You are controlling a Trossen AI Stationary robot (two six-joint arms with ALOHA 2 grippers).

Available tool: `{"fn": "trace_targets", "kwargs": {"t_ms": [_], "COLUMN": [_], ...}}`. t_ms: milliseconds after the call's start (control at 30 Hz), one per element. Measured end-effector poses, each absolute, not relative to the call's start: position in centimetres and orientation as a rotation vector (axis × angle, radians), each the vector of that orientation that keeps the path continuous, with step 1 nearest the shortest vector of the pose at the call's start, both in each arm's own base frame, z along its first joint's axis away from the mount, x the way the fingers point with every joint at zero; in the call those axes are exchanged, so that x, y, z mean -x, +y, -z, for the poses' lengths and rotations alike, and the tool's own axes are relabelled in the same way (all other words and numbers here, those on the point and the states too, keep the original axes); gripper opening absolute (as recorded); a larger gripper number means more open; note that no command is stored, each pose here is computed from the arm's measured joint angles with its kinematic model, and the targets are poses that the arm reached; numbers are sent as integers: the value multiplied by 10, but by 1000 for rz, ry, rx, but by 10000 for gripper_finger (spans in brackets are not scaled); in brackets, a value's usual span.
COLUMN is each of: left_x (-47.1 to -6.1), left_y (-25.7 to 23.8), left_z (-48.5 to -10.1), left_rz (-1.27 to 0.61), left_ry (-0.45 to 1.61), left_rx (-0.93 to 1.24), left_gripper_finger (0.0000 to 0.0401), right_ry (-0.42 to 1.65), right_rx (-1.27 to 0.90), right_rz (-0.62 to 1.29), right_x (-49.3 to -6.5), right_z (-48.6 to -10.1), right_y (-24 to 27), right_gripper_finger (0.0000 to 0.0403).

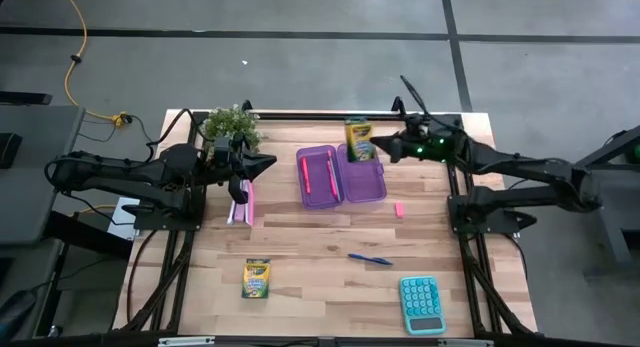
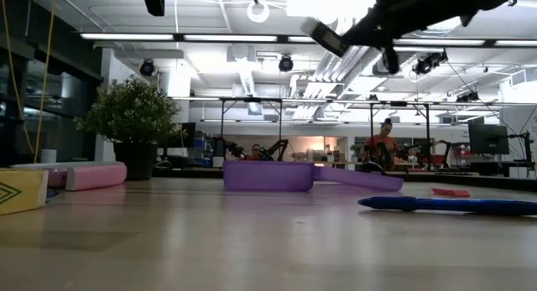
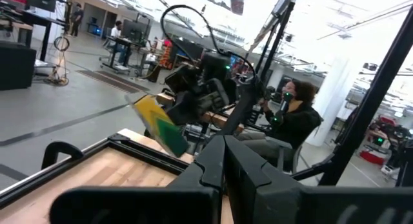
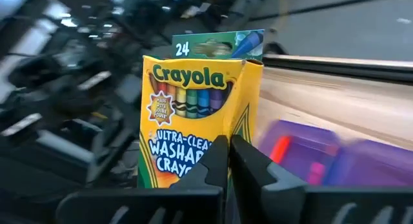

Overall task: Pick & place school supplies into a supply box
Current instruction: Put the right box of crayons into the purple supply box

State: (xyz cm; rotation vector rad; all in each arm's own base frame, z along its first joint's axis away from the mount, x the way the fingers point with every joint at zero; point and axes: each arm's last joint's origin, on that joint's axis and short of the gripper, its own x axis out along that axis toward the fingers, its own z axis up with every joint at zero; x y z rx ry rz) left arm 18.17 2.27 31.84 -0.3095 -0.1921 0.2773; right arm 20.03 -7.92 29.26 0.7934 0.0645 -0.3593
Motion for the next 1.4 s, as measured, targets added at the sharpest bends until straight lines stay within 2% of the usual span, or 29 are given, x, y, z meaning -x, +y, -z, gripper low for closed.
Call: {"fn": "trace_targets", "kwargs": {"t_ms": [167, 600, 767, 933, 1133, 1400], "left_x": [-182, -181, -181, -181, -181, -181], "left_y": [23, 24, 24, 24, 24, 24], "left_z": [-318, -318, -318, -318, -318, -318], "left_rz": [-283, -313, -312, -312, -311, -310], "left_ry": [-193, -197, -198, -197, -199, -202], "left_rx": [310, 312, 316, 319, 328, 343], "left_gripper_finger": [0, 0, 0, 0, 0, 0], "right_ry": [-3, 5, 170, 313, 475, 568], "right_rx": [-762, -808, -841, -831, -836, -932], "right_rz": [270, 342, 429, 459, 576, 677], "right_x": [-226, -239, -258, -298, -335, -364], "right_z": [-293, -281, -260, -249, -225, -184], "right_y": [-64, -58, -59, -59, -83, -112], "right_gripper_finger": [0, 0, 0, 0, 0, 0]}}
